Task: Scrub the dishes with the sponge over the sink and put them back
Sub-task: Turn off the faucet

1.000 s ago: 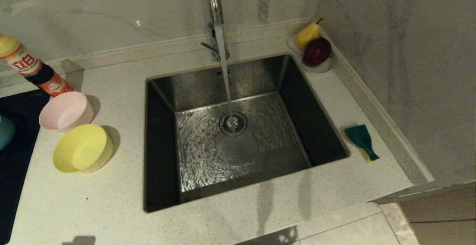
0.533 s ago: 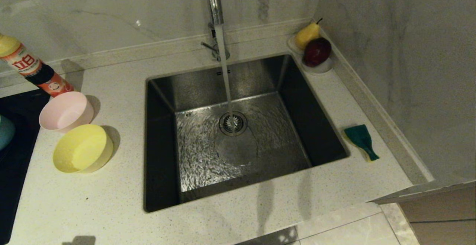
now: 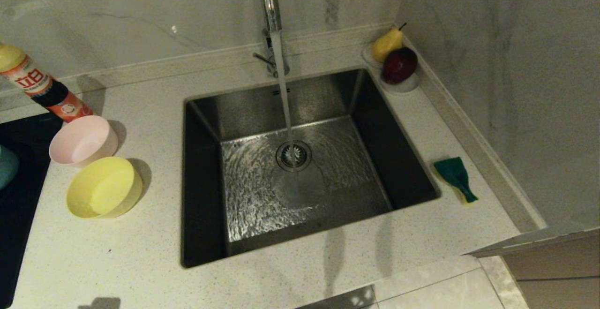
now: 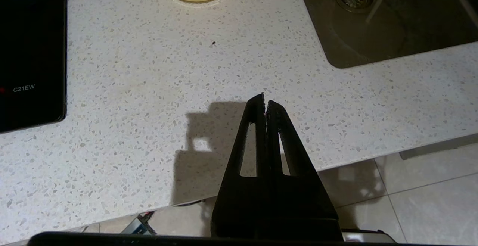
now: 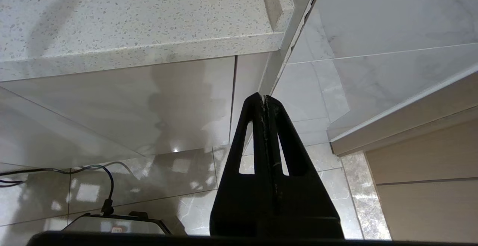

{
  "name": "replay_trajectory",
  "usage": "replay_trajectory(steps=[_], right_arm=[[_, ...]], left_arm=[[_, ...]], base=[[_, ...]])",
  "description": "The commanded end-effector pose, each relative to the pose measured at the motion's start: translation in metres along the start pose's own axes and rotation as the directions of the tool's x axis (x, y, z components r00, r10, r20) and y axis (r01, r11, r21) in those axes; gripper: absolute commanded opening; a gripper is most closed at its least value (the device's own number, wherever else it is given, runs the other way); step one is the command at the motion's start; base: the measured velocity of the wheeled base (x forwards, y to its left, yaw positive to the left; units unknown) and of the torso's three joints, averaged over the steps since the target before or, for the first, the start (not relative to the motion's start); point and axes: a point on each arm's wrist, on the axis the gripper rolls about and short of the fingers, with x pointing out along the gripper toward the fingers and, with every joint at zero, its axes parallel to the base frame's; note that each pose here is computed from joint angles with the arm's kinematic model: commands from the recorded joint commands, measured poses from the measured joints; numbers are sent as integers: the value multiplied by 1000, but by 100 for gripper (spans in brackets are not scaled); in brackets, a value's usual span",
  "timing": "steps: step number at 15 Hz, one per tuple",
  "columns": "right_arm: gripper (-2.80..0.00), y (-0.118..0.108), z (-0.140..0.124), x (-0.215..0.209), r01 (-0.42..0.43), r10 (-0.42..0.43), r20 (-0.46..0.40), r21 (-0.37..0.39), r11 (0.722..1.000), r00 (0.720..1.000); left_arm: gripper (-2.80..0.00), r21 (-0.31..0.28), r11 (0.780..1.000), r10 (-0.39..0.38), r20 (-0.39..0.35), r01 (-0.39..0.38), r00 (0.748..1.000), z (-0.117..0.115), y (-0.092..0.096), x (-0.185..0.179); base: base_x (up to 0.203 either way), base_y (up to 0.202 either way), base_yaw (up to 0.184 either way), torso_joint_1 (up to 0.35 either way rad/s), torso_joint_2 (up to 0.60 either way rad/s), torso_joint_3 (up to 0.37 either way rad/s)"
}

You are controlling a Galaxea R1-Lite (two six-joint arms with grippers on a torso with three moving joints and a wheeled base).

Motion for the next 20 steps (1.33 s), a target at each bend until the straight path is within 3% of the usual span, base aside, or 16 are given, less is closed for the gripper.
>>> replay_trajectory(steps=[1, 12, 14, 17, 20], right_arm=[[-280, 0, 0, 0, -1, 1, -4, -1, 1000, 1000], [-280, 0, 0, 0, -1, 1, -4, 1, 1000, 1000], [-280, 0, 0, 0, -1, 1, -6, 1, 1000, 1000], [-280, 0, 0, 0, -1, 1, -4, 1, 1000, 1000], [-280, 0, 0, 0, 1, -1, -4, 1, 1000, 1000]], left_arm=[[-280, 0, 1000, 0, -1, 0, 1000, 0, 0, 0], [-280, -11, 1000, 1, 11, -1, 1000, 5, 0, -2], [-280, -13, 1000, 1, 87, 1, 996, 31, 0, -12], [-280, 2, 998, -70, 182, 71, 981, 98, 0, -40], [-280, -7, 982, -185, 92, 187, 978, 167, -2, -21]], base=[[0, 0, 0, 0, 0, 0], [0, 0, 0, 0, 0, 0], [0, 0, 0, 0, 0, 0], [0, 0, 0, 0, 0, 0], [0, 0, 0, 0, 0, 0]])
